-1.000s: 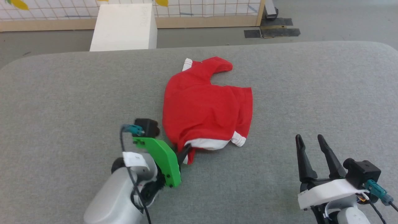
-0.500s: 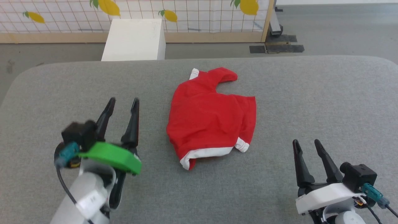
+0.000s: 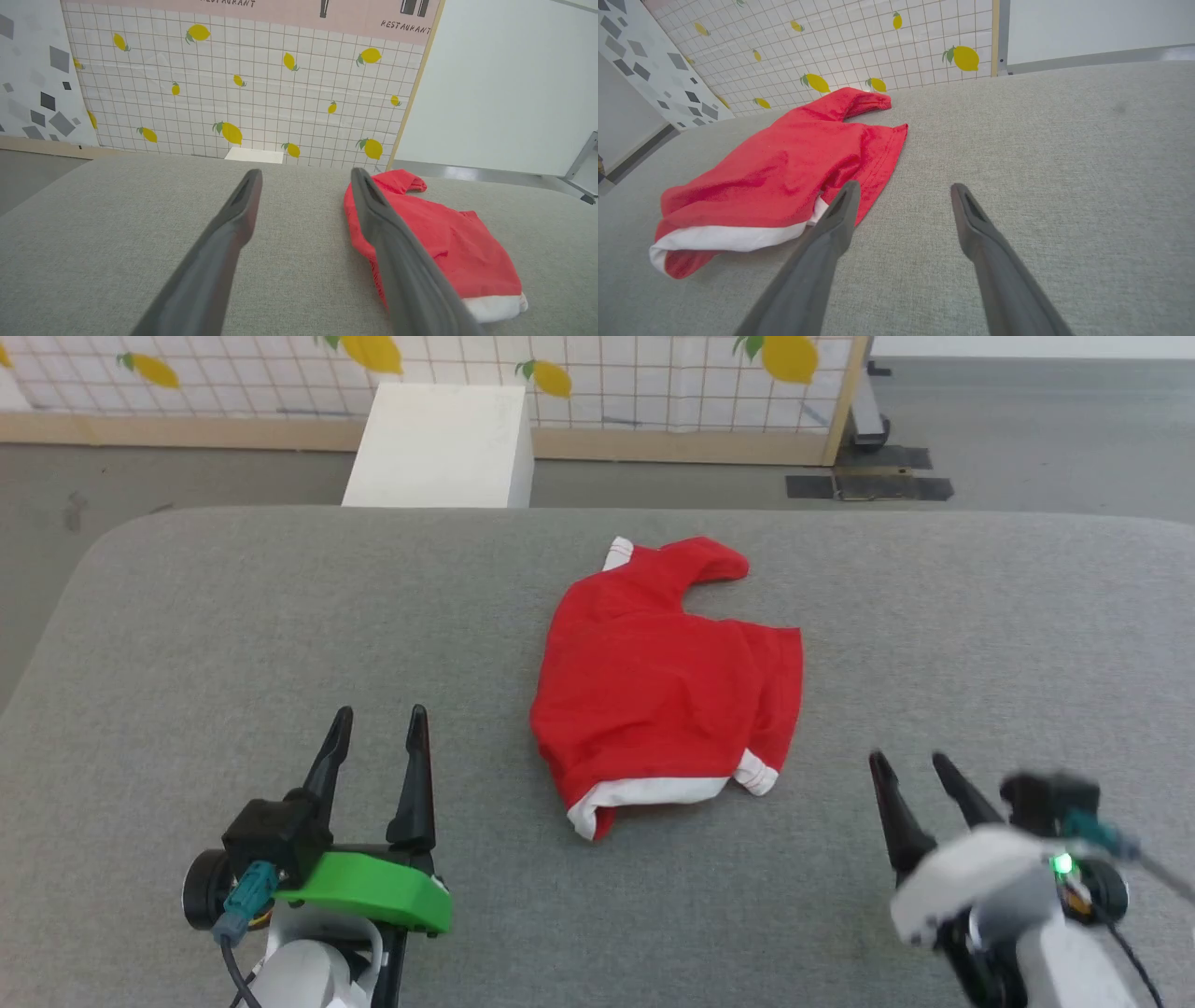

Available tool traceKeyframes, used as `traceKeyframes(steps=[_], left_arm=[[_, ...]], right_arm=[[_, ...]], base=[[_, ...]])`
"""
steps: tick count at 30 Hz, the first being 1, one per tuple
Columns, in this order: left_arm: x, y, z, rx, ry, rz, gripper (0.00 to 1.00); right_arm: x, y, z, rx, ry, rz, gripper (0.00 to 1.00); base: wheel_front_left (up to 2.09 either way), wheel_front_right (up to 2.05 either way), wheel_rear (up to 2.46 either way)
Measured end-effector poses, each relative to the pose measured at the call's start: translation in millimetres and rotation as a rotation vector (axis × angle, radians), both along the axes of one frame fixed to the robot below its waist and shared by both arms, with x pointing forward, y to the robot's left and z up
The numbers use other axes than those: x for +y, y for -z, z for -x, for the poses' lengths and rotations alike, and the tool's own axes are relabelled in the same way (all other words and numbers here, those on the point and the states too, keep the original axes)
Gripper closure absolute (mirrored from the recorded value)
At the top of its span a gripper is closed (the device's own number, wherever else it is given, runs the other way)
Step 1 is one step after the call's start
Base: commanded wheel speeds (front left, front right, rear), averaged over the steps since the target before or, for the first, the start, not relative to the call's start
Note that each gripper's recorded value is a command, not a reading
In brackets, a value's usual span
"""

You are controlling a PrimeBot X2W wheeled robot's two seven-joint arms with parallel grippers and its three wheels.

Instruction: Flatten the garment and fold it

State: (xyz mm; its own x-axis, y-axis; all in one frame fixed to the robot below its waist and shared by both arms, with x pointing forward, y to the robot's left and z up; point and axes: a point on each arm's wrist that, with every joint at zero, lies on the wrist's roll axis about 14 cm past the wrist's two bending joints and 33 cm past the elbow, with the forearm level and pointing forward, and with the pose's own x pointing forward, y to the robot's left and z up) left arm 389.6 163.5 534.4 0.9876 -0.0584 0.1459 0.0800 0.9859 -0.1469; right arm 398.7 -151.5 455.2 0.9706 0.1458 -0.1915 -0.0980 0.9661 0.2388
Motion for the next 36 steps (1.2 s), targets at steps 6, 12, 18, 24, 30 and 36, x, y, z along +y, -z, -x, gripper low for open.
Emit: traceKeyframes(steps=[6, 12, 18, 24, 30, 36], left_arm=[[4.6, 6.2, -1.1, 0.012, -0.004, 0.004, 0.0], [9.0, 12.9, -5.2, 0.026, -0.015, -0.006, 0.0], [20.6, 22.4, -6.7, 0.053, -0.049, -0.007, 0.0], [27.1, 30.2, -8.0, 0.074, -0.071, -0.006, 0.0], [21.0, 25.4, -11.3, 0.056, -0.049, 0.001, 0.0], [14.8, 19.5, -12.2, 0.038, -0.029, 0.003, 0.0]], right_arm=[[23.5, 15.0, -37.9, 0.273, -0.134, 0.128, 0.0], [58.5, 43.3, -48.2, 0.507, -0.288, 0.27, 0.0], [85.0, 80.0, -33.0, 0.638, -0.4, 0.315, 0.0], [89.9, 77.1, -44.0, 0.561, -0.387, 0.261, 1.0], [35.9, 43.7, -68.6, 0.428, -0.182, 0.156, 1.0], [-78.1, 33.1, -47.1, 0.437, 0.105, 0.191, 1.0]], base=[[0.0, 0.0, 0.0], [0.0, 0.0, 0.0], [0.0, 0.0, 0.0], [0.0, 0.0, 0.0], [0.0, 0.0, 0.0], [0.0, 0.0, 0.0]])
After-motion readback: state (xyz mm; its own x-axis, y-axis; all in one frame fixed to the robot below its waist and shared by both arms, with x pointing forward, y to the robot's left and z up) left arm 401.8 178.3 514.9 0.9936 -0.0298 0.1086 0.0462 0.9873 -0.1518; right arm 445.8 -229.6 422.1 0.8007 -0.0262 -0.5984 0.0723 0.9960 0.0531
